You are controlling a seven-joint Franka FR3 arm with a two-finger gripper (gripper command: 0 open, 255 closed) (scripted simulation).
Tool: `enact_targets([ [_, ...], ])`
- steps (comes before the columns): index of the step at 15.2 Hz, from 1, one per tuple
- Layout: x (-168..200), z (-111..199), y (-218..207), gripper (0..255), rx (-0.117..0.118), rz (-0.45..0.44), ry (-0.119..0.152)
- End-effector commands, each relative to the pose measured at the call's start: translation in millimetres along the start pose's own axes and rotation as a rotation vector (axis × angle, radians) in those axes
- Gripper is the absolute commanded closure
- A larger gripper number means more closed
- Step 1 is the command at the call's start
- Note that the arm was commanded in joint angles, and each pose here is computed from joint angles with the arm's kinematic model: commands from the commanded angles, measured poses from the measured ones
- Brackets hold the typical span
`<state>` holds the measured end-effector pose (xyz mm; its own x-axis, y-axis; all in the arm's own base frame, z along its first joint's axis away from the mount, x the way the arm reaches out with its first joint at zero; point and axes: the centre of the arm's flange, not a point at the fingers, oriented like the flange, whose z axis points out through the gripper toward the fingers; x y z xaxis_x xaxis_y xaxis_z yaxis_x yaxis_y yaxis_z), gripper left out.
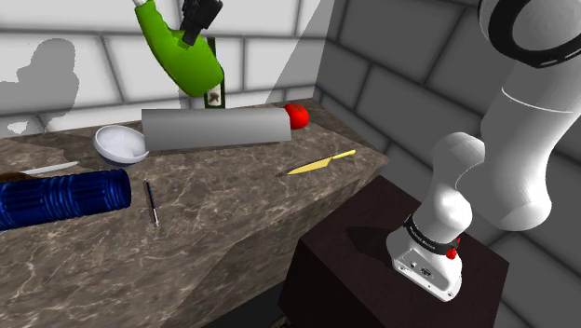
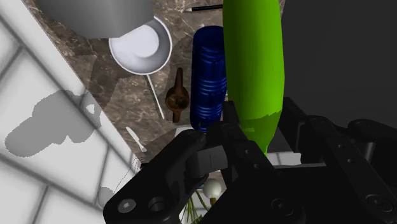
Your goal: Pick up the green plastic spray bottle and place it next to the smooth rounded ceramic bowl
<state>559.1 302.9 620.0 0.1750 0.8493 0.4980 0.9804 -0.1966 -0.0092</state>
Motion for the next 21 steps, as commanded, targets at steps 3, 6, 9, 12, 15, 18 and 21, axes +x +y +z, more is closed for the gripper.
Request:
enact_targets([
  [3, 48.7, 24.7, -6.0, 255, 0.0, 0.001, 0.001],
  [6, 82.8, 44.2, -10.8, 255, 0.0, 0.001, 0.001],
  [9, 90.5, 60.8, -12.5, 255, 0.0, 0.001, 0.001],
  [12, 82.6, 74.5, -12.4, 255, 0.0, 0.001, 0.001],
  [15, 74.7, 88.2, -12.2, 255, 0.0, 0.001, 0.001],
  [18, 66.8, 102.0, -12.1, 255, 0.0, 0.001, 0.001],
  [21, 58.9, 115.7, -11.9, 255, 0.0, 0.001, 0.001],
])
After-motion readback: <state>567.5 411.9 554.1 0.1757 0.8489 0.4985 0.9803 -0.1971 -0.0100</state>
